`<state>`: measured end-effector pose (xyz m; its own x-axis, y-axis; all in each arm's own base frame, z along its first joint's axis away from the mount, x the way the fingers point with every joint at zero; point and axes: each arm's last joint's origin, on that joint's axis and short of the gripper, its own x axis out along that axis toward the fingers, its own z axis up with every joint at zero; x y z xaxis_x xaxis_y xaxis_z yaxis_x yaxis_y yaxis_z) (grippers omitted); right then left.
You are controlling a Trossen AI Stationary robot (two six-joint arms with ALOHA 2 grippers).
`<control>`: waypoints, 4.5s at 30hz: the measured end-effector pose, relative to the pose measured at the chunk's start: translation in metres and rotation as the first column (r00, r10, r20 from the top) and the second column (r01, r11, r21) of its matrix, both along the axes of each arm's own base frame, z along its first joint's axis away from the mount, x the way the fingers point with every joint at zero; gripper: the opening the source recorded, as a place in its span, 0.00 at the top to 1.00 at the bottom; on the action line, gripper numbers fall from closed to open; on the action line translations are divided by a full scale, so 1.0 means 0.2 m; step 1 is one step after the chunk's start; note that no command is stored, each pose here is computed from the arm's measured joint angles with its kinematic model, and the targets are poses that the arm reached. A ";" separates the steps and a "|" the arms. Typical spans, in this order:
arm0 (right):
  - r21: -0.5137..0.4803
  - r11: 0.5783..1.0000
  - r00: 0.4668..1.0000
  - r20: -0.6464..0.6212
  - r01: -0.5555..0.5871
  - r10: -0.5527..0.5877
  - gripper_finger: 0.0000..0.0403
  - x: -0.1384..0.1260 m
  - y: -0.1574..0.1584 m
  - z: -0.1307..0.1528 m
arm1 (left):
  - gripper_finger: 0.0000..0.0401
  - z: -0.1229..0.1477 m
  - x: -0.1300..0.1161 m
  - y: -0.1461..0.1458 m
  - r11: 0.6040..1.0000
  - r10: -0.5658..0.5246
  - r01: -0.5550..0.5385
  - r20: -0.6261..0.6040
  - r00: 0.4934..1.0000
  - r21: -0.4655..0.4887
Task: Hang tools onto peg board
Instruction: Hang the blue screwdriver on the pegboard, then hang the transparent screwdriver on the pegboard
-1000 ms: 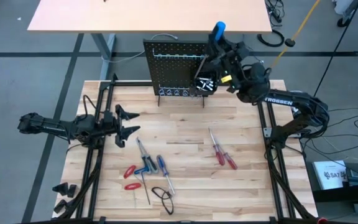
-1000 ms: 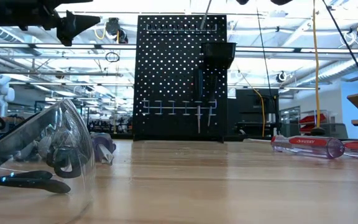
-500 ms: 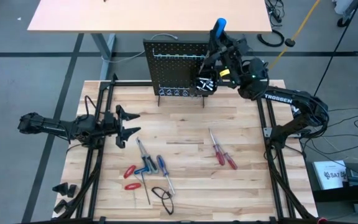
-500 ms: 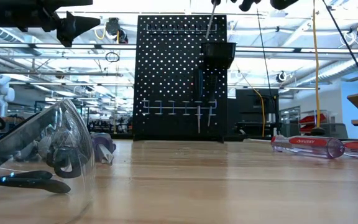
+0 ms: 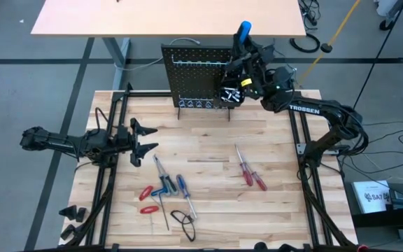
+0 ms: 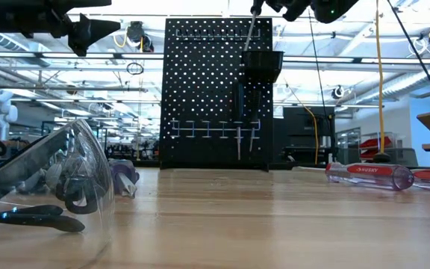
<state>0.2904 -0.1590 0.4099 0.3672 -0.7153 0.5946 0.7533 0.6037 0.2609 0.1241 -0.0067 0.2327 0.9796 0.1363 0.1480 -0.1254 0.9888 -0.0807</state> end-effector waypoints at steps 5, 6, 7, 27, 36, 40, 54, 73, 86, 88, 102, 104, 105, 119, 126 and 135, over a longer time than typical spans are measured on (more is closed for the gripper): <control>-0.012 1.000 1.000 -0.016 0.026 -0.026 0.62 0.00 0.00 0.00 | 0.29 0.00 0.00 0.00 1.000 0.000 0.000 -0.003 1.000 0.002; -0.005 0.999 0.999 -0.020 0.043 -0.043 0.62 0.00 0.00 0.00 | 0.29 0.00 0.00 0.00 1.000 0.001 -0.001 -0.003 1.000 0.004; 0.005 0.998 0.998 -0.025 0.062 -0.062 0.62 0.00 0.01 -0.01 | 0.29 0.00 0.00 0.00 1.000 0.001 -0.001 -0.003 1.000 0.006; 0.044 0.990 0.988 0.064 0.136 -0.138 0.62 -0.06 0.03 -0.19 | 0.29 0.00 0.00 0.00 1.000 0.001 -0.001 -0.002 1.000 0.001; 0.046 0.987 0.988 0.006 0.153 -0.153 0.60 -0.05 0.02 -0.20 | 0.29 0.00 0.00 0.00 1.000 0.000 0.000 -0.002 1.000 0.000; 0.042 0.981 0.981 -0.065 0.187 -0.185 0.51 -0.04 0.02 -0.21 | 0.29 0.00 0.00 0.00 1.000 0.000 0.000 -0.002 1.000 0.000; -0.031 0.968 0.948 -0.198 0.248 -0.249 0.37 -0.02 0.07 -0.21 | 0.29 0.00 0.00 0.00 1.000 -0.006 0.006 -0.003 1.000 0.002; 0.094 0.957 0.858 -0.474 0.274 -0.200 0.37 0.08 0.01 0.08 | 0.29 0.00 0.00 0.00 1.000 -0.008 0.008 -0.002 1.000 0.000; 0.126 0.942 0.773 -0.610 0.310 -0.173 0.37 0.09 0.00 0.02 | 0.29 0.00 0.00 0.00 1.000 -0.009 0.009 -0.002 1.000 -0.002; 0.128 0.941 0.765 -0.622 0.313 -0.170 0.37 0.09 0.00 0.01 | 0.29 0.00 0.00 0.00 1.000 -0.009 0.009 -0.002 1.000 -0.001; 0.078 0.934 0.681 -0.706 0.347 -0.194 0.37 0.09 0.03 0.00 | 0.29 0.00 0.00 0.00 1.000 -0.009 0.009 -0.002 1.000 -0.002; 0.067 0.937 0.671 -0.716 0.342 -0.193 0.37 0.09 0.05 0.01 | 0.29 0.00 0.00 0.00 1.000 -0.009 0.009 -0.005 1.000 -0.002; 0.065 0.939 0.671 -0.717 0.337 -0.191 0.36 0.08 0.06 0.01 | 0.29 0.00 0.00 0.00 1.000 -0.009 0.009 -0.008 1.000 -0.001; 0.072 0.940 0.758 -0.613 0.334 -0.223 0.18 -0.04 0.13 0.16 | 0.29 -0.01 0.00 0.00 1.000 -0.012 0.011 -0.022 1.000 -0.017; 0.031 0.951 0.819 -0.518 0.306 -0.246 0.16 -0.07 0.15 0.23 | 0.29 -0.01 0.00 0.00 1.000 -0.012 0.012 -0.023 1.000 -0.017; 0.058 0.977 0.919 -0.355 0.207 -0.173 0.16 -0.23 0.25 0.37 | 0.29 -0.02 0.00 0.00 1.000 -0.012 0.011 -0.028 1.000 -0.015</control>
<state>0.2445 -0.1099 0.4845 0.3897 -0.8378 0.3825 0.9047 0.4259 0.0110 0.1246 -0.0071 0.2295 0.9848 0.1269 0.1184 -0.1164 0.9890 -0.0917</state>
